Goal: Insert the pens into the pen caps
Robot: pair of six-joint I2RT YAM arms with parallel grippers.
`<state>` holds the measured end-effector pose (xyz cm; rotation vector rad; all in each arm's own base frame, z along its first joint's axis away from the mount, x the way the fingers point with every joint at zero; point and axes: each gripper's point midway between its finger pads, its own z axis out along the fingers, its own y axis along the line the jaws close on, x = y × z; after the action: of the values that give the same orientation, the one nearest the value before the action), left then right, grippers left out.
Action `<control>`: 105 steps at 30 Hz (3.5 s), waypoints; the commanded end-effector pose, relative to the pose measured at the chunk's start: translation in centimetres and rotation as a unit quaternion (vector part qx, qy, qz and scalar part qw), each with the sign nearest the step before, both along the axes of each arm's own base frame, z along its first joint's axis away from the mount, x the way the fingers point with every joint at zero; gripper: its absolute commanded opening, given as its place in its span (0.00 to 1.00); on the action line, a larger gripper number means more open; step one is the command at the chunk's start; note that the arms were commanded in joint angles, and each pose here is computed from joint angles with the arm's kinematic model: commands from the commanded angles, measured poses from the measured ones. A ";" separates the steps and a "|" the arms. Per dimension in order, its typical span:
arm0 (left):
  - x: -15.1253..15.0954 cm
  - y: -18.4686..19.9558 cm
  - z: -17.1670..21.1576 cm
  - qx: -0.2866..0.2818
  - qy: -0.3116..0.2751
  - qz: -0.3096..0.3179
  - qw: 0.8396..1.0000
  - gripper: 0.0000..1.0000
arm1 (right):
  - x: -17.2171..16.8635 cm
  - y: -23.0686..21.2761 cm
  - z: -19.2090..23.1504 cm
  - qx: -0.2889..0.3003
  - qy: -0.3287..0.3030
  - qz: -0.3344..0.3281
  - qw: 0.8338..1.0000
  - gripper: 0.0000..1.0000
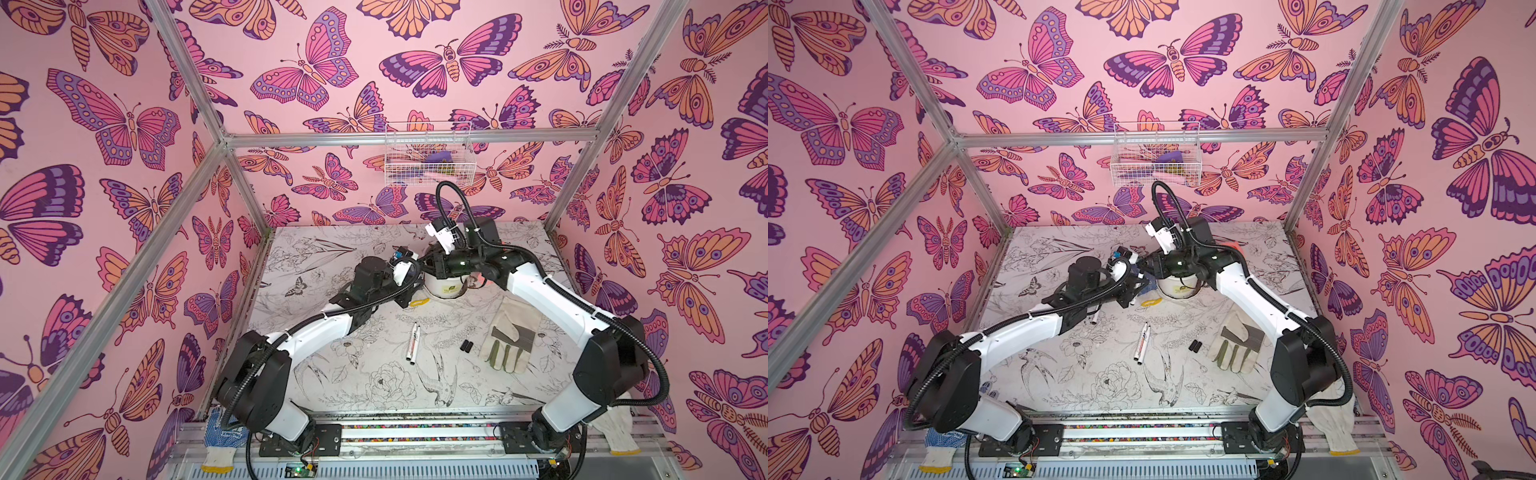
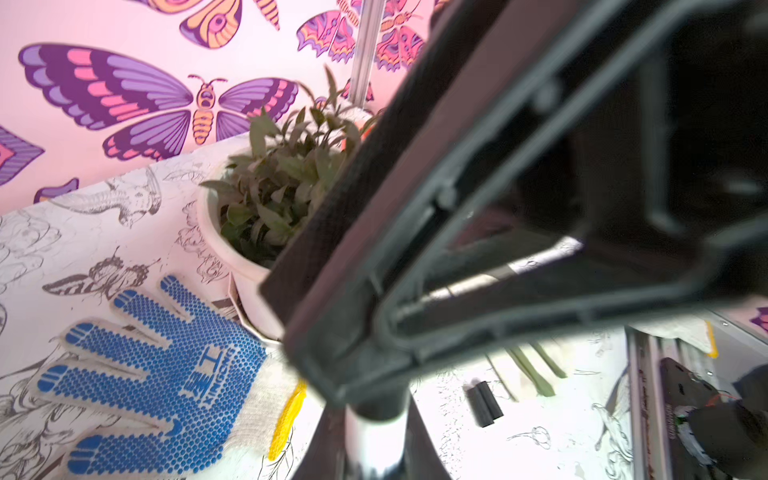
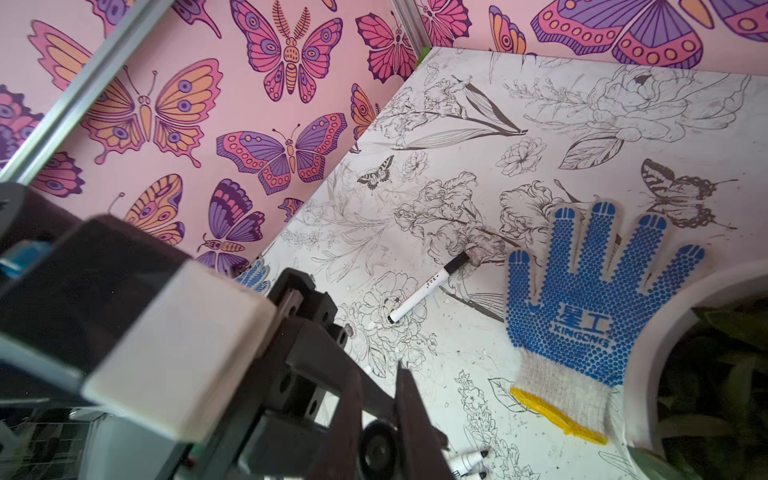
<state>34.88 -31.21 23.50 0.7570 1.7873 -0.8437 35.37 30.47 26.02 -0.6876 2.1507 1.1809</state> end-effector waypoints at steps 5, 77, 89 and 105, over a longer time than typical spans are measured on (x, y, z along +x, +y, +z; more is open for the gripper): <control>-6.9 9.5 32.0 -0.333 -0.420 0.034 0.843 0.00 | -11.1 -2.2 -9.8 -0.072 0.346 0.057 0.934 0.00; 6.8 10.0 -19.1 0.185 0.196 0.291 0.918 0.42 | -4.2 -6.4 2.2 0.043 0.118 -0.099 0.987 0.55; 7.0 9.4 -14.8 0.157 0.181 0.286 0.928 0.45 | -4.4 -6.7 2.4 0.039 0.110 -0.101 0.988 0.54; 5.3 8.9 -17.7 0.117 0.233 0.273 0.926 0.25 | -4.4 -6.0 0.4 0.027 0.137 -0.097 0.985 0.51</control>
<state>40.24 -22.69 6.63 0.2098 2.3833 -0.4424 31.01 24.27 27.24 -0.2875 2.3163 1.2932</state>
